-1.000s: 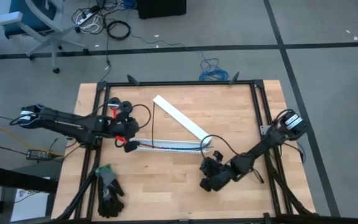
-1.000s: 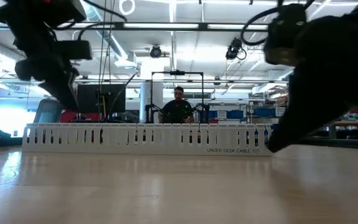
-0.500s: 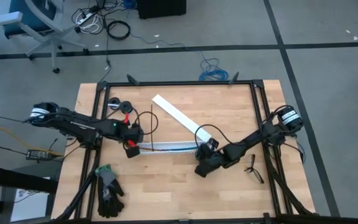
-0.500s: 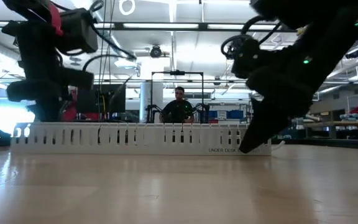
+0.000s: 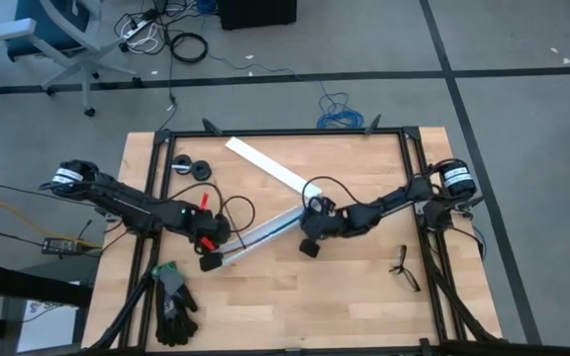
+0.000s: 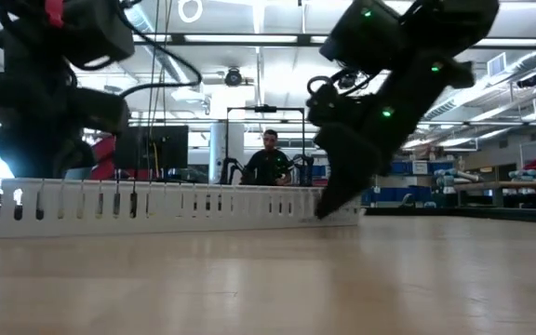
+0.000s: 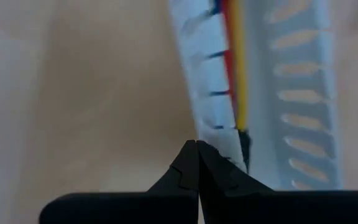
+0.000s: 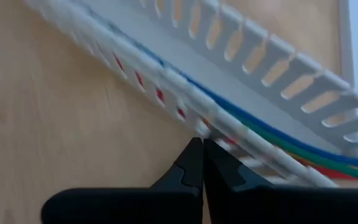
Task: Ziptie cables
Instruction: Adjust the white cable duct
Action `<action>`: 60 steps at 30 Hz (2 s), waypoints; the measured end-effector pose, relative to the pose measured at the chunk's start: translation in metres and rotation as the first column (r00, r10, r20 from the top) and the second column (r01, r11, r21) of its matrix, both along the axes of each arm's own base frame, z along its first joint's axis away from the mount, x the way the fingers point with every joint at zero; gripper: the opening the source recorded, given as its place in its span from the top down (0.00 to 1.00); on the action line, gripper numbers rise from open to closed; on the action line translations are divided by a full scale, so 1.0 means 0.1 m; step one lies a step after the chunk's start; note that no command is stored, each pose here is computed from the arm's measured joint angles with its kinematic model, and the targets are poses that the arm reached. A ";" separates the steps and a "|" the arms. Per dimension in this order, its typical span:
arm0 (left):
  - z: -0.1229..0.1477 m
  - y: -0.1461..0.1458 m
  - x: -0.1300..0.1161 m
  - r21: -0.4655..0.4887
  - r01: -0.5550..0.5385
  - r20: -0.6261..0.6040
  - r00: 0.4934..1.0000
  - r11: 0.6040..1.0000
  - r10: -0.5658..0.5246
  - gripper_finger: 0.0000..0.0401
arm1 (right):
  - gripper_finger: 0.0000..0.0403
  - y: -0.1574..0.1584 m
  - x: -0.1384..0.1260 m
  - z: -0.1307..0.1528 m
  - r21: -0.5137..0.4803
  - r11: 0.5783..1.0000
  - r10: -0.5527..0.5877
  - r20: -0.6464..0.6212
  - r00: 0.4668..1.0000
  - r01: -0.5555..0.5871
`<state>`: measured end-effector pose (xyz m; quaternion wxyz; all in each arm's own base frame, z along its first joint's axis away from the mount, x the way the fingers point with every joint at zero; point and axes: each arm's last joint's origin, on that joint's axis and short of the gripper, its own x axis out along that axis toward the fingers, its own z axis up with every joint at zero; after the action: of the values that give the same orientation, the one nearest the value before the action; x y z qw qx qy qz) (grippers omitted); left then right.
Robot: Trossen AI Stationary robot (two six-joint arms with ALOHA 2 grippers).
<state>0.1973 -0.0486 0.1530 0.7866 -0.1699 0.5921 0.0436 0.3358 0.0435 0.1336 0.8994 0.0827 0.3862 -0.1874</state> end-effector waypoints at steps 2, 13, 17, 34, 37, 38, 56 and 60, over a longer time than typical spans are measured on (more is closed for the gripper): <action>0.02 -0.06 0.05 -0.024 0.021 0.060 0.998 0.999 -0.020 1.00 | 1.00 -0.08 0.05 0.03 0.009 1.000 0.024 0.043 0.999 -0.025; 0.09 -0.16 0.26 -0.057 0.044 0.286 0.958 0.997 -0.026 1.00 | 1.00 -0.42 0.18 0.13 0.001 0.999 0.050 0.167 0.985 -0.051; 0.04 -0.19 0.39 -0.054 0.062 0.362 0.931 0.997 -0.038 1.00 | 1.00 -0.46 0.21 0.17 -0.012 0.999 0.054 0.215 0.975 -0.053; 0.43 -0.16 0.53 0.273 0.093 0.254 0.953 0.958 -0.165 1.00 | 1.00 -0.07 -0.01 0.22 -0.271 0.944 -0.158 0.128 0.979 0.188; 0.38 -0.14 0.44 0.268 0.075 0.153 0.981 0.961 -0.119 1.00 | 1.00 -0.07 -0.10 0.21 -0.181 0.955 -0.222 0.086 0.971 0.234; 0.37 -0.13 0.43 0.261 0.067 0.144 0.984 0.963 -0.107 1.00 | 1.00 -0.07 -0.11 0.21 -0.158 0.955 -0.239 0.084 0.967 0.249; 0.00 -0.32 0.83 -0.007 0.046 0.244 0.969 0.999 -0.043 1.00 | 1.00 -0.53 0.15 0.04 0.056 0.997 -0.050 0.116 0.992 0.043; -0.08 -0.39 1.00 -0.058 0.038 0.346 0.938 0.998 -0.016 1.00 | 1.00 -0.59 0.17 0.05 0.090 0.996 0.005 0.127 0.992 -0.017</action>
<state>0.2974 -0.0877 0.1452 0.8730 -0.1917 0.4482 -0.0164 0.3523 -0.0151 0.1386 0.9184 0.1331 0.3369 -0.1590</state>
